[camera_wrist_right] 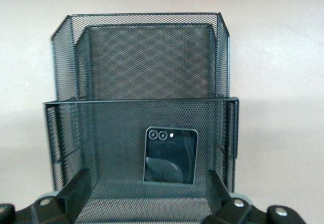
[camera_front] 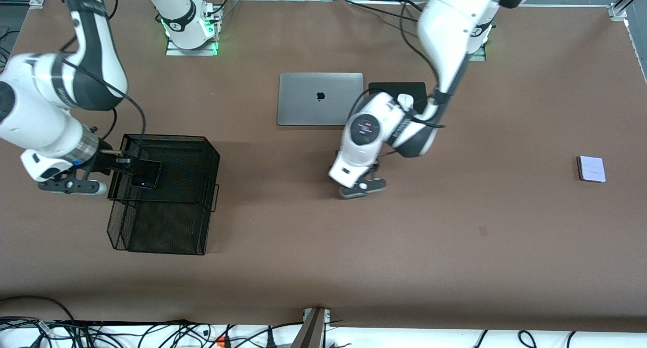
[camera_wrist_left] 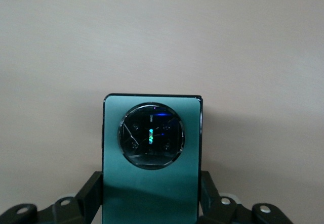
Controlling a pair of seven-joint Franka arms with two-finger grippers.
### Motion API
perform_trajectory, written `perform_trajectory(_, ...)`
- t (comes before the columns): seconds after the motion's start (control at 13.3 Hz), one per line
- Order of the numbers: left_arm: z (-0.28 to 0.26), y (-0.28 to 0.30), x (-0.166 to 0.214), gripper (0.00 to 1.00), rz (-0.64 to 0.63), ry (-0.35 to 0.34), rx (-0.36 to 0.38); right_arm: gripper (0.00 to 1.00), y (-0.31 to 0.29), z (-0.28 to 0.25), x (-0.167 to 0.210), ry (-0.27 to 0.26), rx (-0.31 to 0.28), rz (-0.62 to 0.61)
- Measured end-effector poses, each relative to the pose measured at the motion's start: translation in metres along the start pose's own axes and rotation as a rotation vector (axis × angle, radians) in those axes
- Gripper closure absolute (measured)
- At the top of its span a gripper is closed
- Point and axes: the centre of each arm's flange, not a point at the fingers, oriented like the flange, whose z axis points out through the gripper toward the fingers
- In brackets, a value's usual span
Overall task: Place phones with both arms
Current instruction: 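Set the green phone beside the laptop with the left gripper and release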
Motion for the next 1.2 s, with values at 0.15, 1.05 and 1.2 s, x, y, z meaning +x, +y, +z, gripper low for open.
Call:
perform_trajectory(0.15,0.01,0.038,-0.021,0.2,0.028,0.046,-0.001,0.0,-0.004,-0.026,0.0,-0.033,0.0,0.0)
perform_trajectory(1.05,0.054,0.11,-0.071,0.2,0.143,0.18,-0.026,0.0,-0.01,-0.054,-0.005,-0.089,-0.003,-0.006)
perform_trajectory(1.2,0.048,0.109,-0.063,0.04,0.139,0.202,-0.026,0.0,-0.01,-0.054,-0.005,-0.09,-0.003,-0.005)
